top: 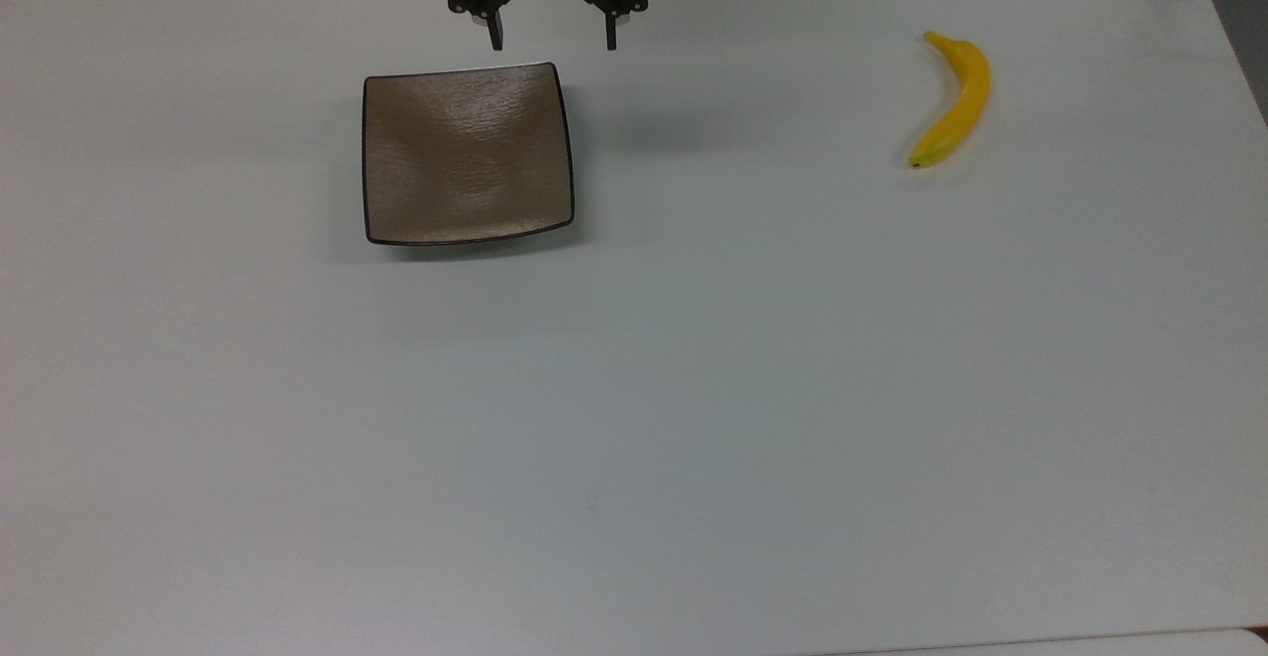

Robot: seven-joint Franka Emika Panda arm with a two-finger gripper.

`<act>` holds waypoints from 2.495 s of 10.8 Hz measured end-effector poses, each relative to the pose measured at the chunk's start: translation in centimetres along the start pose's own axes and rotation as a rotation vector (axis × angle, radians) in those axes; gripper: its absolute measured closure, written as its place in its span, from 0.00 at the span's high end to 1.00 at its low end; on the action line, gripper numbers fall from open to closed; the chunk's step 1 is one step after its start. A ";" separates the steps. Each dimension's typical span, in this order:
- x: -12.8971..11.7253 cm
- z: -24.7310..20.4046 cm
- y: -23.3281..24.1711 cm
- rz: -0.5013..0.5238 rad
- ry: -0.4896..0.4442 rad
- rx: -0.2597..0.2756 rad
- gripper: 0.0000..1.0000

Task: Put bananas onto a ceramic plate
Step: 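Move the open gripper from above the plate toward the yellow banana, then lower the gripper onto the banana and close it around the middle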

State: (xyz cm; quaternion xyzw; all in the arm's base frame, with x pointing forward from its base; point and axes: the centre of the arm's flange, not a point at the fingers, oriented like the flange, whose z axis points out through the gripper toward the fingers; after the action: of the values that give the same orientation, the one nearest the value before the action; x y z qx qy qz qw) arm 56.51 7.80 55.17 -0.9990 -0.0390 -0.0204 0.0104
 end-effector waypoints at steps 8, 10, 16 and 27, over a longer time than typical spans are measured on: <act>0.0 -0.1 0.5 0.002 0.002 -0.004 1.00; 0.0 -0.1 0.5 0.002 0.002 -0.004 1.00; 0.4 1.5 -0.1 0.016 -0.024 0.020 1.00; -3.7 5.6 -20.5 0.173 -0.081 0.061 1.00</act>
State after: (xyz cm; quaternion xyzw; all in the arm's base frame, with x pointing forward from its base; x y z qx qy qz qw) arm 51.47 28.04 49.82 -0.9978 0.0466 0.0224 0.0410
